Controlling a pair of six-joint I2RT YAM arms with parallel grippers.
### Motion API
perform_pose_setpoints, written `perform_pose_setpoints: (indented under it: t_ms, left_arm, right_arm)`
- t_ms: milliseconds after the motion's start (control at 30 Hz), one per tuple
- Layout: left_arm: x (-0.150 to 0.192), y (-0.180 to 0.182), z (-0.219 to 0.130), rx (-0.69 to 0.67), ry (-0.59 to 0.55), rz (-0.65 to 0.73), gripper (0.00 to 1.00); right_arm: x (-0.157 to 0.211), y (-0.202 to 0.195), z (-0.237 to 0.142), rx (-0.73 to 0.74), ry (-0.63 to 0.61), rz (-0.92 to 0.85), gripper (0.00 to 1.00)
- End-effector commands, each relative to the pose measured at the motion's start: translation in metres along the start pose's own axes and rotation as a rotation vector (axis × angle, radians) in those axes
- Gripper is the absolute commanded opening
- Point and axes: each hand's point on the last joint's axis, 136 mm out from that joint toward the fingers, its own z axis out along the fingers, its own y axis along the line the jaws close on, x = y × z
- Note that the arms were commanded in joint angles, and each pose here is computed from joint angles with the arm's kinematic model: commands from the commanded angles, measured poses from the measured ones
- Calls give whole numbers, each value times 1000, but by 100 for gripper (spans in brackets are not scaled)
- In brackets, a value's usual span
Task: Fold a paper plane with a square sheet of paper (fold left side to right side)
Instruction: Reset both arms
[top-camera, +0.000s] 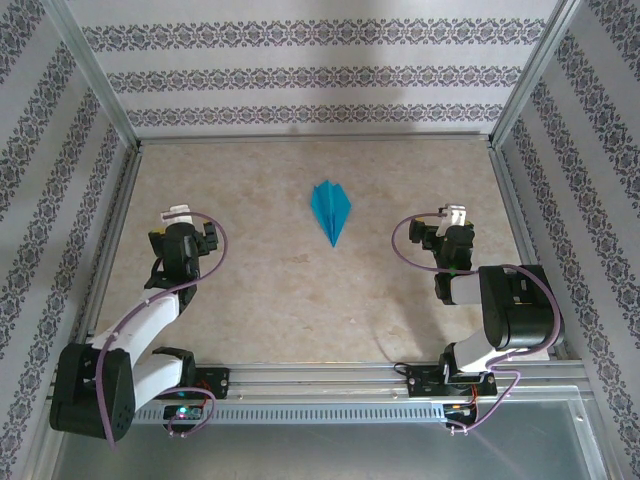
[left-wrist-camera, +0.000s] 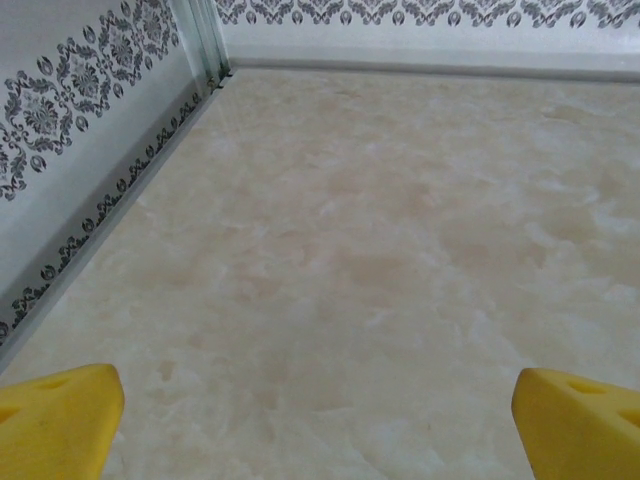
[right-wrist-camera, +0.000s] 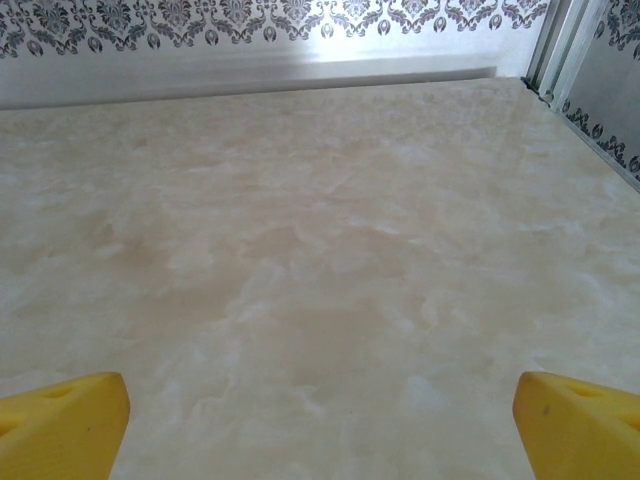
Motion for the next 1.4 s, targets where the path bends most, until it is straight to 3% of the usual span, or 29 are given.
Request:
perform_pose_setpoints:
  t_ms: [0,267,600,1133,1367]
  left_arm:
    - [-14,0,9,1,-78,6,100]
    - [7,-14,32,42,-69,15,100]
    - [14,-31,42,120,-160,18,100]
    - [26,-33,27,177,-288,1,100]
    - [26,-34,29,176,-278,3,100]
  right_arm:
    - [-8,2,1,0,-24,-6,98]
    - [-7,2,1,1,-22,-6,98]
    - [-7,2,1,1,-22,-6,98]
    - [-7,2,1,1,-22,-8,98]
    - [-7,2,1,1,-22,-8,98]
